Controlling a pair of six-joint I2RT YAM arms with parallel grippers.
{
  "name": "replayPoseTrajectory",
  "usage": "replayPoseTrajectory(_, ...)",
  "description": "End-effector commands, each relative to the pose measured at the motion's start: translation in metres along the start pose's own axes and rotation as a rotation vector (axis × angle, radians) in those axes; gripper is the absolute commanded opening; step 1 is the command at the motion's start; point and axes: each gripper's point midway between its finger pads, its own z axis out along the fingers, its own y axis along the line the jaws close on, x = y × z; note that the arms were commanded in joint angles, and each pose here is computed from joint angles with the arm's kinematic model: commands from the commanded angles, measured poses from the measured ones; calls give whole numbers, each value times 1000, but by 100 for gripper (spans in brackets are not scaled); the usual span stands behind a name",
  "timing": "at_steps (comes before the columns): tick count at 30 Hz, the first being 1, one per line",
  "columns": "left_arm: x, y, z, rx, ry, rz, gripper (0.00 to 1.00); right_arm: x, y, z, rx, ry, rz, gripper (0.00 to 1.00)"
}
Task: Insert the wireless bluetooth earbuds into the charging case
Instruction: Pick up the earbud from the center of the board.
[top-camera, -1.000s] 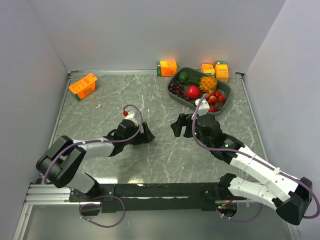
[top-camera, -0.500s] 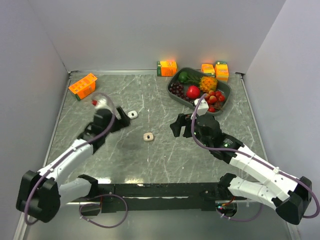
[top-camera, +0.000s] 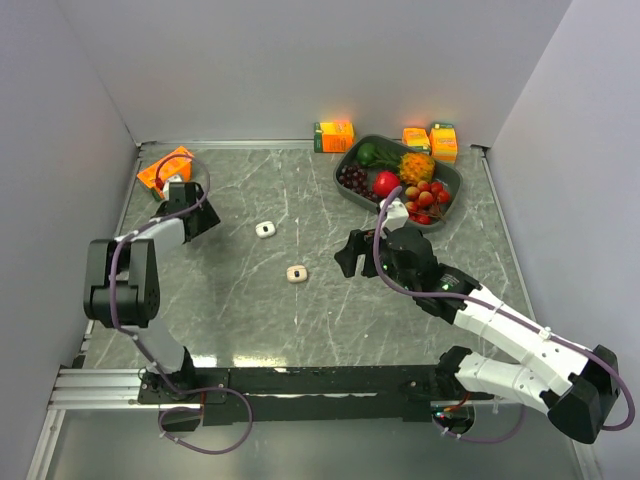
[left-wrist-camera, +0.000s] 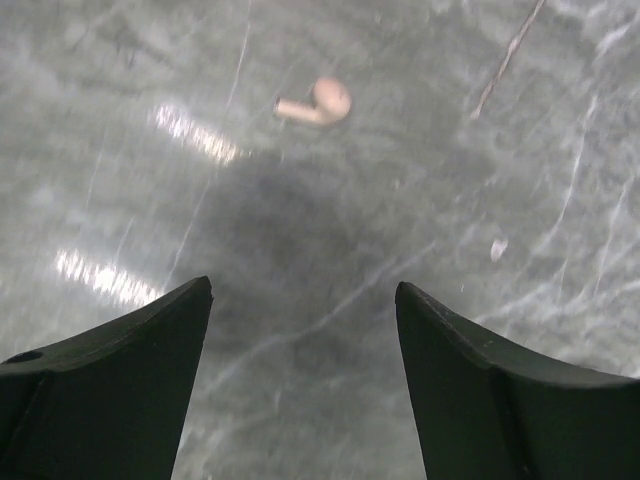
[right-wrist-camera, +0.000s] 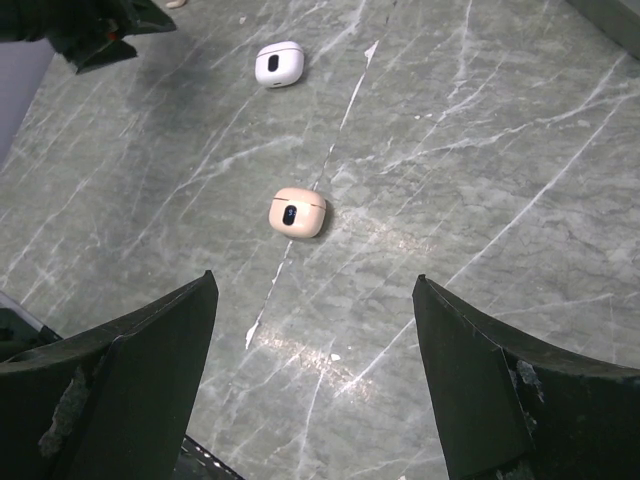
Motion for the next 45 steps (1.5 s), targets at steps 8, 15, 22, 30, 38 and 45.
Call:
replayPoseTrajectory(8, -59, -2, 55, -8, -75, 158, 79, -3, 5, 5, -30, -13, 9, 87)
replayPoseTrajectory(15, -53, -3, 72, 2, -34, 223, 73, 0, 2, 8, -22, 1, 12, 87)
replayPoseTrajectory(22, -46, -18, 81, 34, 23, 259, 66, 3, 2, 11, -25, 21, 11, 87)
replayPoseTrajectory(30, -17, -36, 71, 42, 72, 321, 44, 0, 0, 9, -17, 12, 14, 87)
replayPoseTrajectory(38, 10, -27, 54, 8, 121, 301, 32, 0, 2, 5, -31, 6, 37, 87)
replayPoseTrajectory(45, 15, -25, 31, 13, 141, 229, 14, -2, 5, 2, -44, 3, 55, 87)
